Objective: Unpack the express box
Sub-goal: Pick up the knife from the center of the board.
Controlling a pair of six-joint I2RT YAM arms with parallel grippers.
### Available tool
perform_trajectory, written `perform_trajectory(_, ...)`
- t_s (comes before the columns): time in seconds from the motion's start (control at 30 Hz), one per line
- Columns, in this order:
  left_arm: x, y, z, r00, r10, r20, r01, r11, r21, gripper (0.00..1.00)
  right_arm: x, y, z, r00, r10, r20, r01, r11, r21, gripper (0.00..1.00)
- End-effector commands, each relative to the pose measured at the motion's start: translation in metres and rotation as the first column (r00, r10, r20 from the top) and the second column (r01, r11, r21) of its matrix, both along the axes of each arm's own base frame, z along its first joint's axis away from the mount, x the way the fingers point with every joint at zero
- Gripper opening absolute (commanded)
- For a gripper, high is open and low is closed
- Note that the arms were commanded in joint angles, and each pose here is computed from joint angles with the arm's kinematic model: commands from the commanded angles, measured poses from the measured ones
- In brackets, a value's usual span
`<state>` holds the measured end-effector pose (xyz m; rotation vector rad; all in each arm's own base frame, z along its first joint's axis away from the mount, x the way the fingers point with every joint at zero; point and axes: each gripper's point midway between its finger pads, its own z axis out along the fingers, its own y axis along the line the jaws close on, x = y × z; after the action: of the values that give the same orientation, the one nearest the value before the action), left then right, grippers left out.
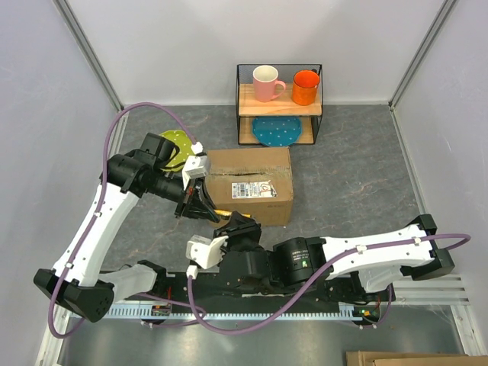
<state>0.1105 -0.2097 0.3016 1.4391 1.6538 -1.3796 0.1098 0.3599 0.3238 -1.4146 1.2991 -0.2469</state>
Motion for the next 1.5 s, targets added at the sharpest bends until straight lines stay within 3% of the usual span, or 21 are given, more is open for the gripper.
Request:
perform_trajectory(0.0,-0.03,0.012,-0.001,0.993,-0.003,-0.119,0.013,0.997,0.081,0.02,-0.001,0.001,0.028,1.0,-0.025,0.019,0.023,0.996,0.087,0.07)
perform_trajectory(0.07,-0.029,0.011,0.0,0.993,-0.009,-0.117,0.018,0.997,0.075,0.02,-0.002,0.0,0.032,1.0,-0.025,0.006,0.024,0.993,0.116,0.14)
perform_trajectory(0.17,-0.027,0.008,0.008,0.993,-0.013,-0.12,0.019,0.998,0.056,0.02,-0.002,-0.004,0.044,1.0,-0.02,-0.023,0.023,0.984,0.178,0.38)
perform_trajectory(0.2,-0.025,0.007,0.01,0.993,-0.016,-0.114,0.021,0.999,0.05,0.02,-0.003,-0.005,0.056,0.999,-0.023,-0.048,0.034,0.971,0.235,0.5)
perform_trajectory(0.3,-0.014,0.001,0.027,0.997,-0.018,-0.076,0.019,1.0,0.012,0.02,0.001,-0.019,0.099,0.992,0.013,-0.123,0.038,0.916,0.4,0.73)
perform_trajectory(0.47,0.021,-0.013,0.094,0.999,0.032,0.034,-0.027,0.989,-0.144,0.02,0.014,-0.054,0.156,0.957,0.136,-0.255,0.073,0.739,0.669,0.87)
perform_trajectory(0.5,0.023,-0.014,0.105,0.999,0.053,-0.007,-0.053,0.986,-0.157,0.02,0.019,-0.056,0.155,0.953,0.145,-0.266,0.082,0.723,0.686,0.91)
perform_trajectory(0.57,0.043,-0.015,0.13,0.993,0.088,0.077,-0.067,0.968,-0.241,0.02,0.024,-0.067,0.157,0.949,0.137,-0.286,0.117,0.687,0.717,0.93)
perform_trajectory(0.63,0.046,-0.007,0.15,0.991,0.127,0.028,-0.115,0.953,-0.281,0.02,0.031,-0.071,0.151,0.945,0.131,-0.301,0.138,0.672,0.727,0.96)
perform_trajectory(0.67,0.059,-0.008,0.159,0.983,0.142,0.115,-0.097,0.939,-0.331,0.02,0.031,-0.079,0.155,0.938,0.146,-0.314,0.152,0.64,0.753,0.97)
perform_trajectory(0.73,0.06,0.001,0.161,0.981,0.194,-0.016,-0.188,0.923,-0.335,0.02,0.031,-0.078,0.153,0.924,0.2,-0.328,0.143,0.613,0.777,0.97)
perform_trajectory(0.77,0.065,0.003,0.176,0.975,0.205,0.085,-0.157,0.909,-0.385,0.02,0.032,-0.085,0.154,0.914,0.215,-0.344,0.164,0.58,0.798,0.97)
perform_trajectory(0.8,0.063,0.005,0.179,0.976,0.214,-0.025,-0.208,0.904,-0.375,0.02,0.03,-0.083,0.154,0.905,0.244,-0.349,0.158,0.568,0.808,0.97)
perform_trajectory(0.83,0.077,0.01,0.175,0.96,0.274,-0.052,-0.272,0.881,-0.387,0.02,0.022,-0.076,0.153,0.882,0.308,-0.357,0.136,0.559,0.818,0.97)
perform_trajectory(0.93,0.086,0.017,0.182,0.933,0.353,-0.071,-0.347,0.828,-0.439,0.02,0.018,-0.057,0.139,0.844,0.383,-0.377,0.129,0.536,0.834,0.97)
perform_trajectory(1.07,0.083,0.018,0.178,0.933,0.339,-0.118,-0.357,0.836,-0.417,0.02,0.03,-0.026,0.12,0.78,0.466,-0.417,0.146,0.513,0.846,0.96)
perform_trajectory(1.13,0.082,0.02,0.168,0.932,0.335,-0.135,-0.361,0.841,-0.403,0.02,0.029,-0.016,0.136,0.732,0.565,-0.381,0.14,0.422,0.896,0.96)
perform_trajectory(1.17,0.075,0.021,0.167,0.935,0.333,-0.121,-0.352,0.842,-0.408,0.02,0.031,-0.011,0.129,0.694,0.611,-0.381,0.125,0.418,0.9,0.96)
perform_trajectory(1.2,0.073,0.021,0.165,0.937,0.329,-0.119,-0.348,0.845,-0.407,0.02,0.032,-0.009,0.146,0.681,0.658,-0.323,0.106,0.348,0.932,0.96)
perform_trajectory(1.33,0.069,0.022,0.157,0.937,0.325,-0.128,-0.348,0.848,-0.399,0.02,0.047,0.0,0.149,0.576,0.761,-0.299,0.152,0.26,0.954,0.95)
perform_trajectory(1.47,0.072,0.022,0.152,0.935,0.327,-0.14,-0.356,0.849,-0.39,0.02,0.06,-0.006,0.163,0.55,0.81,-0.203,0.137,0.152,0.979,0.93)
